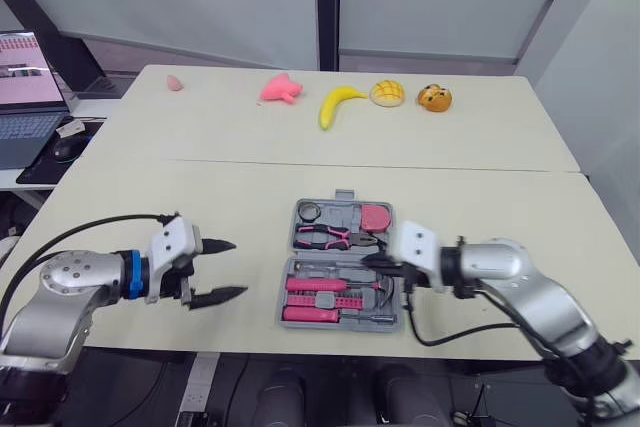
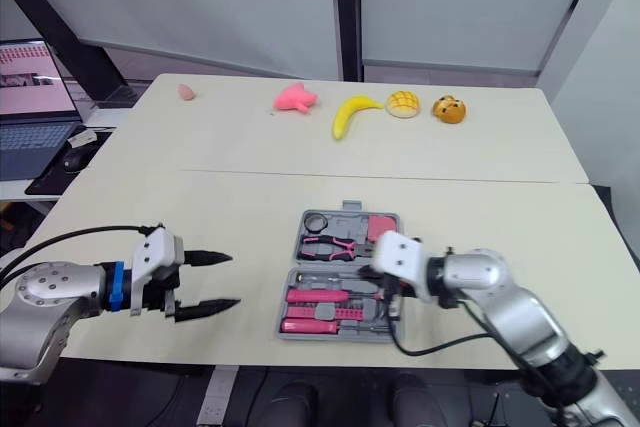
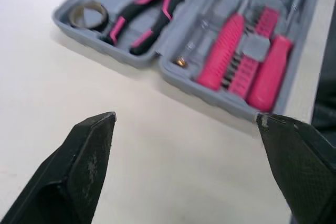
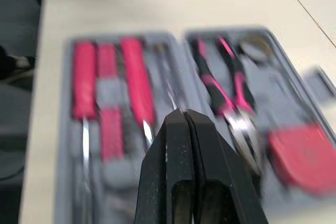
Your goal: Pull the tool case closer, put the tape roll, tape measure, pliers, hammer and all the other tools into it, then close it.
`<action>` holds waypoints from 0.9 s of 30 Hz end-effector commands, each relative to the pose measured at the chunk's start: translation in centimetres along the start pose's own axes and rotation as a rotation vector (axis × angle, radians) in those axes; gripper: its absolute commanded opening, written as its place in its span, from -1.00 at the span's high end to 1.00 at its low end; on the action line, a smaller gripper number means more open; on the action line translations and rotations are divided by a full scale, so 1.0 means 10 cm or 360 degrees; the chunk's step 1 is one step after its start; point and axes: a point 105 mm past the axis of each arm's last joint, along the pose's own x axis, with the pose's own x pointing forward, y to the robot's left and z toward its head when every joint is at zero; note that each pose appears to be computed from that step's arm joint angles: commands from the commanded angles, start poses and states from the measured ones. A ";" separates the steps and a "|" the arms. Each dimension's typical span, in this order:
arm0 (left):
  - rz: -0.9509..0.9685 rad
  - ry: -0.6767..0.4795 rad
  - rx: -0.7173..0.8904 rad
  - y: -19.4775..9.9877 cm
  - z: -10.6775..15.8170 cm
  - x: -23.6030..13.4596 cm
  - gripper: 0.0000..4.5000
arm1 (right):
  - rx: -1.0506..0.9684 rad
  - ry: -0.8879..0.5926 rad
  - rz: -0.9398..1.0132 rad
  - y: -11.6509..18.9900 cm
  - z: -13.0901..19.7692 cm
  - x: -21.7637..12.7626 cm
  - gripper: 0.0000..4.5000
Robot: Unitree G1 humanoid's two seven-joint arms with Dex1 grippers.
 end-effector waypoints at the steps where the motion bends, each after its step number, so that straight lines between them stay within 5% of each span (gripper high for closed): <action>1: -0.0033 0.0031 0.0083 0.08 -0.05 0.05 -0.33 | -0.0005 0.0042 -0.0125 -0.15 -0.10 -0.09 1.00; 10: -0.0063 0.0150 0.0212 0.28 -0.31 0.47 0.99 | 0.0004 0.0208 -0.0169 -0.19 -0.48 0.19 1.00; 27: -0.0156 0.0122 0.0218 0.16 -0.41 0.96 0.99 | -0.0008 0.0168 -0.0068 -0.23 -0.45 0.57 1.00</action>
